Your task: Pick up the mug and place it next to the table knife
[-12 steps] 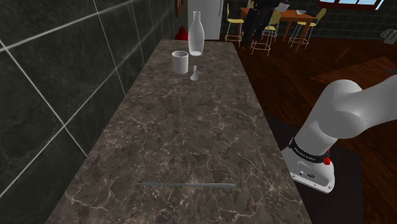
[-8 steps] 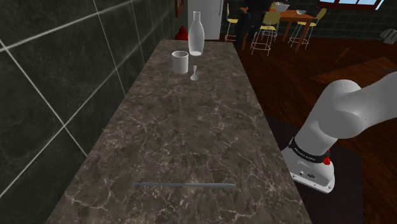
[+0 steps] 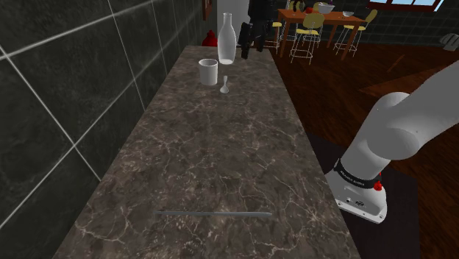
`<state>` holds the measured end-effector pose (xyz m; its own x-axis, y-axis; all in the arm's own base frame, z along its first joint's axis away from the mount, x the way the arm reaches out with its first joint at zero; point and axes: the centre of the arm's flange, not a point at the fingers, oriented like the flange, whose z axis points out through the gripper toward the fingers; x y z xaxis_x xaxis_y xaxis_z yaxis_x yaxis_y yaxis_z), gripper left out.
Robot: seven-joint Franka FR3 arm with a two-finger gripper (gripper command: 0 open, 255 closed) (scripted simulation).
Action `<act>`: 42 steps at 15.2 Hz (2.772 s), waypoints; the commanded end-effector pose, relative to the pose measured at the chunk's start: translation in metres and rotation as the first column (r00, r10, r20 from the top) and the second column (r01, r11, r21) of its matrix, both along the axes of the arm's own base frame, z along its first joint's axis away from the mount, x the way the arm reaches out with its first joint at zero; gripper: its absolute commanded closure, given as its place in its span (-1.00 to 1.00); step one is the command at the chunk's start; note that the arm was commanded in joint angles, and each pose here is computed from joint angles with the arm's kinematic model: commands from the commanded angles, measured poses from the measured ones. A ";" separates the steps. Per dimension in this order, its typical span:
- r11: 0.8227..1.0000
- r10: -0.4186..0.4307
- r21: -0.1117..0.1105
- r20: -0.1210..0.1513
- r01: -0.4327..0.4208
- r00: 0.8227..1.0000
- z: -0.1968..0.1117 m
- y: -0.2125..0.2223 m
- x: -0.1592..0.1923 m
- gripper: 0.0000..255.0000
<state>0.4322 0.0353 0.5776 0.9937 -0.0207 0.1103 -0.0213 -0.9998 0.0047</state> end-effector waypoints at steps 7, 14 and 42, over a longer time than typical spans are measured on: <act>1.000 0.000 -0.017 -0.027 -0.001 1.000 -0.036 -0.004 0.104 -1.00; 1.000 0.000 -0.031 -0.052 -0.002 0.999 -0.070 -0.007 0.193 -1.00; 0.999 0.000 -0.043 -0.072 -0.003 0.997 -0.140 -0.011 0.267 1.00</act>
